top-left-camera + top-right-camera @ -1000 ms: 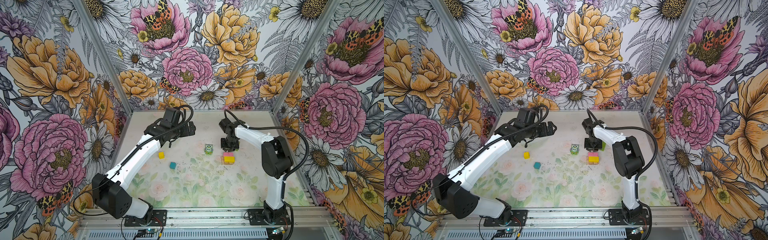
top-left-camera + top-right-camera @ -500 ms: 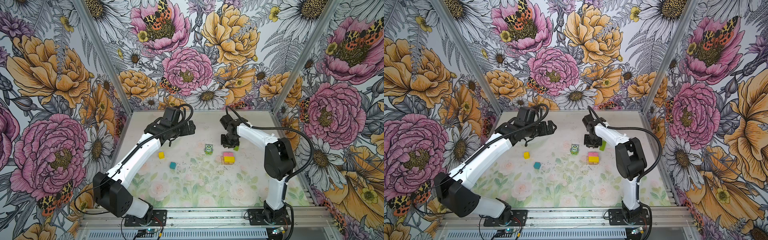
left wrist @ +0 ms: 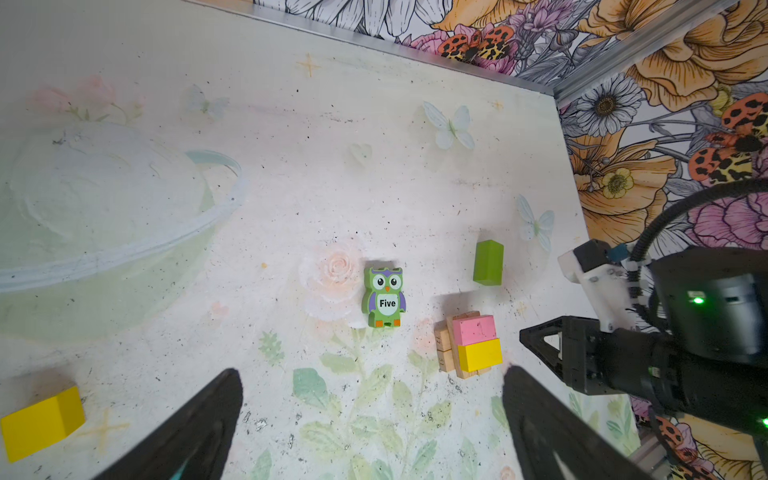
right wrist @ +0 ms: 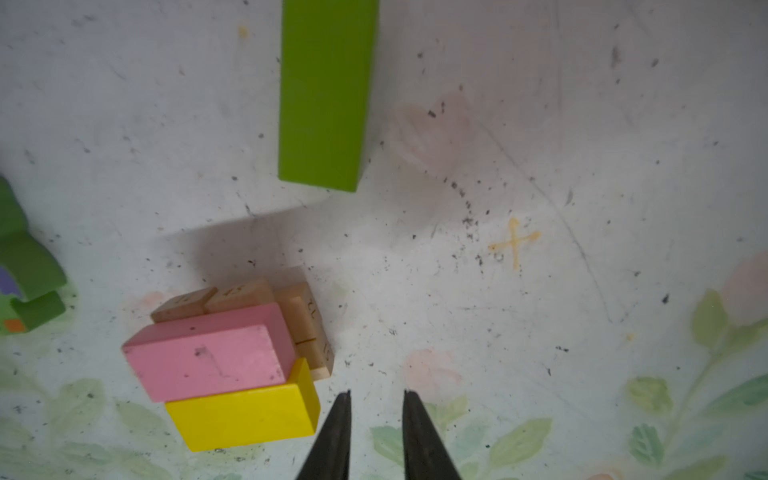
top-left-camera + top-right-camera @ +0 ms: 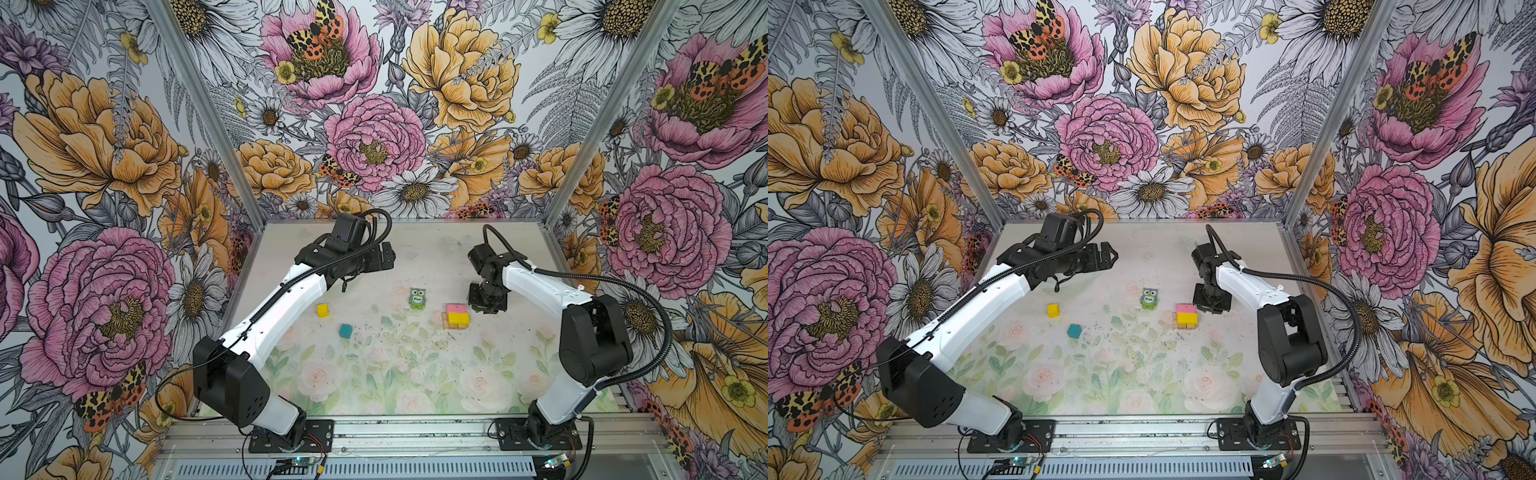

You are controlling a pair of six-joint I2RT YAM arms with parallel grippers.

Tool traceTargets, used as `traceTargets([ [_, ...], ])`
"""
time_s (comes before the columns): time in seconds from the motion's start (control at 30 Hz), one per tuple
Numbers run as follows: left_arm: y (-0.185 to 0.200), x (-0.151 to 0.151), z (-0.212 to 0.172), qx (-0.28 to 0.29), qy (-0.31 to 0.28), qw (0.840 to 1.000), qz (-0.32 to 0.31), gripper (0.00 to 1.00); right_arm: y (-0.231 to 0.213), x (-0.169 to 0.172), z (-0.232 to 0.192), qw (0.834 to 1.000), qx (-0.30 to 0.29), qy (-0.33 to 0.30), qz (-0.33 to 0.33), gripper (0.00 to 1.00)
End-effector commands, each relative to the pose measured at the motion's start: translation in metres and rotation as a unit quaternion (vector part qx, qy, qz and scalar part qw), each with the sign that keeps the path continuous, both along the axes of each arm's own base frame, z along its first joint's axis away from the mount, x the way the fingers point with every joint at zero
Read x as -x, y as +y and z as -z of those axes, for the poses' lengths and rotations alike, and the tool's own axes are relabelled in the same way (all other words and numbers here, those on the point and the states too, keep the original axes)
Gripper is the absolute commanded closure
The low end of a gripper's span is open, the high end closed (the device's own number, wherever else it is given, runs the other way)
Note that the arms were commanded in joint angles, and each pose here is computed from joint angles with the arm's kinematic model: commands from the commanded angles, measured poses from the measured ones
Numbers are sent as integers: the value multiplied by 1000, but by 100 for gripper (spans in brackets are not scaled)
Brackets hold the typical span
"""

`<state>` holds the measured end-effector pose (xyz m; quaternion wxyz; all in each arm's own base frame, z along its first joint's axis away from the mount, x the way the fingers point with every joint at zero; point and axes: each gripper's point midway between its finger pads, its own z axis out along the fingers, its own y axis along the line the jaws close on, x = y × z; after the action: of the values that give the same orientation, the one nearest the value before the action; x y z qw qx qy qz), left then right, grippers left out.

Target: Build the wood block tower

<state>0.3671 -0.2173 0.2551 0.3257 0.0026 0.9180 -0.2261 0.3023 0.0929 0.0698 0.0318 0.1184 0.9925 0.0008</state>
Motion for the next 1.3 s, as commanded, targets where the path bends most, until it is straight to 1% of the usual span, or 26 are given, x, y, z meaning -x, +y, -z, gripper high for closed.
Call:
traceTargets([
  [0.0,-13,-3,-19,17,-24,999,17,1,4,-4,-8,999,-22,-32,14,76],
  [0.17,-15,0,-19,16,-25,999,18,1,9,0,0,999,-37,-29,16,76],
  [0.43,-13,2,-21,16,-28,999,18,1,20,-4,4,998,-48,-27,7,76],
  [1.03,-8,-4,-22,19,-27,999,14,1,31,-8,11,998,-53,-19,-2,76],
  [1.27,-7,-7,-22,21,-25,999,15,1,24,-9,6,999,-42,-24,1,74],
])
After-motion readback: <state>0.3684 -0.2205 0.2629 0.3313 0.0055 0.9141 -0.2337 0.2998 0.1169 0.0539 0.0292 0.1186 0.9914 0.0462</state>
